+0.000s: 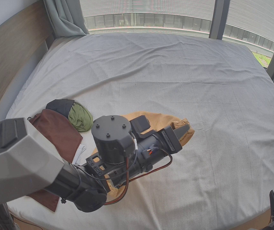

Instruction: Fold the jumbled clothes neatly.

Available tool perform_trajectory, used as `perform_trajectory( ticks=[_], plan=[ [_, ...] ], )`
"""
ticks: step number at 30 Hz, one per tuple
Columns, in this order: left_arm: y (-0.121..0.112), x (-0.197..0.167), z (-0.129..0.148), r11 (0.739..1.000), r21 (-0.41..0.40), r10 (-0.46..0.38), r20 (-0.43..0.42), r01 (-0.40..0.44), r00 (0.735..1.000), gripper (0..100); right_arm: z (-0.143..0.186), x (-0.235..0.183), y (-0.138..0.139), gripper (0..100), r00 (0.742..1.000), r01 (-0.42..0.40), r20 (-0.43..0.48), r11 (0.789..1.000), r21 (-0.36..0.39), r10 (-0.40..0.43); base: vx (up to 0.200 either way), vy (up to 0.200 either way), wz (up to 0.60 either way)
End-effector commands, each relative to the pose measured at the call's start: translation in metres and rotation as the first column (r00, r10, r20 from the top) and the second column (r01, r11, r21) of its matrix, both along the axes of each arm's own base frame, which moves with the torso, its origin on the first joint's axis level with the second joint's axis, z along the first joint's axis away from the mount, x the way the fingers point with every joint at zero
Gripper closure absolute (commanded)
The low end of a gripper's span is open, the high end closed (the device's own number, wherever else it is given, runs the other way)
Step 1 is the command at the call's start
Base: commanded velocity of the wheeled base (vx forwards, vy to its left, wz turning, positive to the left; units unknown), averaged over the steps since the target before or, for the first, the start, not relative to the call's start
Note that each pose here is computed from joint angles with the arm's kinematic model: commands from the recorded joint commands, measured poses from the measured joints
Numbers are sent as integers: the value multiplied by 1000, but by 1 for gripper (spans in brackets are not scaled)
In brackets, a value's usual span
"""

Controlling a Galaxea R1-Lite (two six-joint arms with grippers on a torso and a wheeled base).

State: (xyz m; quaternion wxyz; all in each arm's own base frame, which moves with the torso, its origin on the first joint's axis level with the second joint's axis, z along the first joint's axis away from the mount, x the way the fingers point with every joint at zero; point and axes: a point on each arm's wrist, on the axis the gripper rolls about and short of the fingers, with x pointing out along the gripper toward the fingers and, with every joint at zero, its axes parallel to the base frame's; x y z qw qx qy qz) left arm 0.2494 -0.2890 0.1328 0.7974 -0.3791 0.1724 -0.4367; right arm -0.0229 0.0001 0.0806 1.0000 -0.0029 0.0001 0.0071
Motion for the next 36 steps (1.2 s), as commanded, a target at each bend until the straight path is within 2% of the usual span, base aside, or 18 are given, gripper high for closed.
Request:
perform_trajectory(
  ticks=[1,8,12,18,22,26,31,36],
  plan=[
    [-15,-1,-16,999,21,-27,-21,27,999,100,-5,0,0,0,1000,-1,-1,1000,0,1,0,0,0],
    [-32,-11,-7,997,-17,-76,13,76,997,100,-5,0,0,0,1000,-3,-1,1000,0,3,0,0,0],
    [-46,-23,-1,990,-39,-134,32,135,991,100,-5,0,0,0,1000,-3,-1,1000,0,3,0,0,0],
    [-63,-33,22,976,-100,-186,87,194,979,100,-5,0,0,0,1000,-3,-1,1000,0,3,0,0,0],
    [-73,-39,54,958,-178,-200,158,227,967,100,-5,0,0,0,1000,-3,0,1000,0,3,0,0,0],
    [-73,-48,86,938,-236,-215,175,253,961,100,-5,0,0,0,1000,-3,-1,1000,0,3,0,0,0],
    [-65,-55,128,899,-340,-221,187,275,957,100,-5,0,0,0,1000,-3,-1,1000,0,3,0,0,0],
    [-59,-59,140,895,-352,-219,193,276,956,100,-5,0,0,0,1000,-3,-1,1000,0,3,0,0,0]
  ],
)
